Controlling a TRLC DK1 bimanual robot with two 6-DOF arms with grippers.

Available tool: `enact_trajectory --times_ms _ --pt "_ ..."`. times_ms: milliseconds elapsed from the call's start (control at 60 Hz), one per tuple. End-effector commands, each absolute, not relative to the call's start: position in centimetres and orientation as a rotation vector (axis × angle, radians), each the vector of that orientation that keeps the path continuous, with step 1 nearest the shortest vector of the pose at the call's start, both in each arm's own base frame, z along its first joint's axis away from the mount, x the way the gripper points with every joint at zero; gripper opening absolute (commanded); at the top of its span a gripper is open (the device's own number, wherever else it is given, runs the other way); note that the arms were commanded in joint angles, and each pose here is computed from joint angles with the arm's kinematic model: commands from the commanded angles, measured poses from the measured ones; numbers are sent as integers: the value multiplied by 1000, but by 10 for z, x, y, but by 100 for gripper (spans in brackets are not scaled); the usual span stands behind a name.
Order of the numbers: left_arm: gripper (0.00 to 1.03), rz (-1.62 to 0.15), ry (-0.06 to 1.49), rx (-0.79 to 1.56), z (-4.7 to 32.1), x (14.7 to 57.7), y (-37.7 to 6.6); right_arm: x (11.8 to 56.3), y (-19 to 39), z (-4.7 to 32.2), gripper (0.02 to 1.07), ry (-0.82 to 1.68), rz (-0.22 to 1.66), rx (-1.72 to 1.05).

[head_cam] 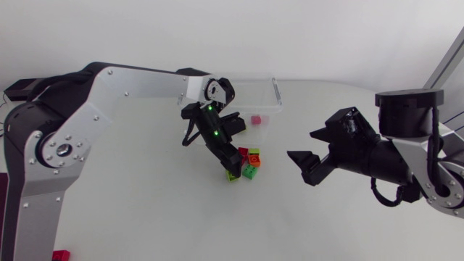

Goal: Pick up the duplo bricks and place them in the container

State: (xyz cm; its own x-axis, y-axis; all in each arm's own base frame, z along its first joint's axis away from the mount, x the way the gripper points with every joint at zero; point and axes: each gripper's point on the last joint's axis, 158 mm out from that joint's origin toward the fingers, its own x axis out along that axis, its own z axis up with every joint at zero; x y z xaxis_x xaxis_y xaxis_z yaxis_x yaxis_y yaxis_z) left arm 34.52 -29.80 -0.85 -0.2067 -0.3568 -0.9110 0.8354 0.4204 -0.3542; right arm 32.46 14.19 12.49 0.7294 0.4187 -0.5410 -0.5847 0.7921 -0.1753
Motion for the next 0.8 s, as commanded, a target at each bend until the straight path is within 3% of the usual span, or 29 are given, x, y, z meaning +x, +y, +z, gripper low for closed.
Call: enact_trajectory --times_ms 0,167,400,617,783 --pt "90 -1166 1543 445 -44 315 -276 320 139 118 98 516 567 -355" --pt "87 -1166 1564 458 -44 309 -279 319 138 115 98 521 567 -355" --pt "65 -1140 1622 514 -61 298 -274 316 137 116 98 518 567 -354" --pt "65 -1134 1631 527 -69 292 -271 314 138 115 98 519 571 -355" --pt "65 -1113 1541 541 -57 304 -275 312 140 110 98 528 580 -357"
